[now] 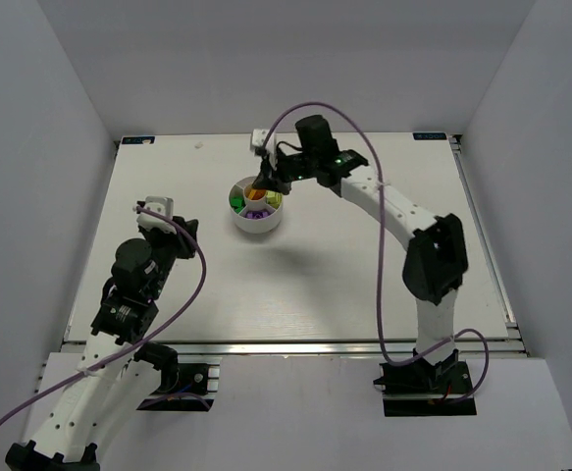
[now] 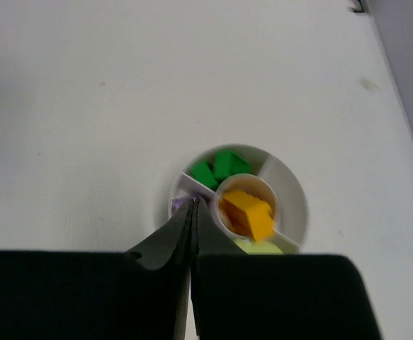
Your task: Sort the legos into containers by color
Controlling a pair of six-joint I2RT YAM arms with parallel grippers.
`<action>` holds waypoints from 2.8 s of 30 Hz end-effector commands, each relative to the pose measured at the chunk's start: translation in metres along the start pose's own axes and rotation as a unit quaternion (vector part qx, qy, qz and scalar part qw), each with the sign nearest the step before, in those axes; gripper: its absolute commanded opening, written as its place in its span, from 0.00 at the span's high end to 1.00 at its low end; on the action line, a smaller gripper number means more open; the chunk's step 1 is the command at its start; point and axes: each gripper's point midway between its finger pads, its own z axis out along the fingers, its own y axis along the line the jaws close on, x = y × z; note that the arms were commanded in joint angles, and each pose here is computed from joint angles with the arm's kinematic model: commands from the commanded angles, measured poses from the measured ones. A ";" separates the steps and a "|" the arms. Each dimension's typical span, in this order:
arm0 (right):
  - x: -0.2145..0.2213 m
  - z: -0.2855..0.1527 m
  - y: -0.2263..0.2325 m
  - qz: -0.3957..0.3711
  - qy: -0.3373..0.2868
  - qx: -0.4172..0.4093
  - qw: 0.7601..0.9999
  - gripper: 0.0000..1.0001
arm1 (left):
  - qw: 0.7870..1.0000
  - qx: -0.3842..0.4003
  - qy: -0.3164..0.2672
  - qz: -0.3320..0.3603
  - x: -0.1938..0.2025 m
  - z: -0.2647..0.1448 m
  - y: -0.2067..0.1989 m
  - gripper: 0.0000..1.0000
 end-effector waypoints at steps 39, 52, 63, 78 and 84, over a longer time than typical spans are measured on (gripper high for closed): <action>0.319 -0.382 0.046 0.463 0.359 0.458 0.668 0.27 | 0.993 0.112 -0.025 -0.026 -0.024 -0.015 -0.042 0.31; 0.354 -0.374 0.030 0.480 0.362 0.456 0.657 0.35 | 0.993 0.111 -0.015 -0.024 -0.018 -0.011 -0.042 0.31; 0.355 -0.366 0.034 0.486 0.343 0.440 0.673 0.68 | 0.990 0.142 -0.014 -0.020 -0.016 -0.010 -0.052 0.30; 0.158 -0.270 0.078 0.284 0.102 0.214 0.929 1.00 | 0.874 0.429 0.151 -0.172 0.006 0.016 -0.183 0.24; 0.108 -0.245 0.085 0.224 0.072 0.230 0.944 1.00 | 0.850 0.415 0.221 -0.239 0.022 0.042 -0.234 0.19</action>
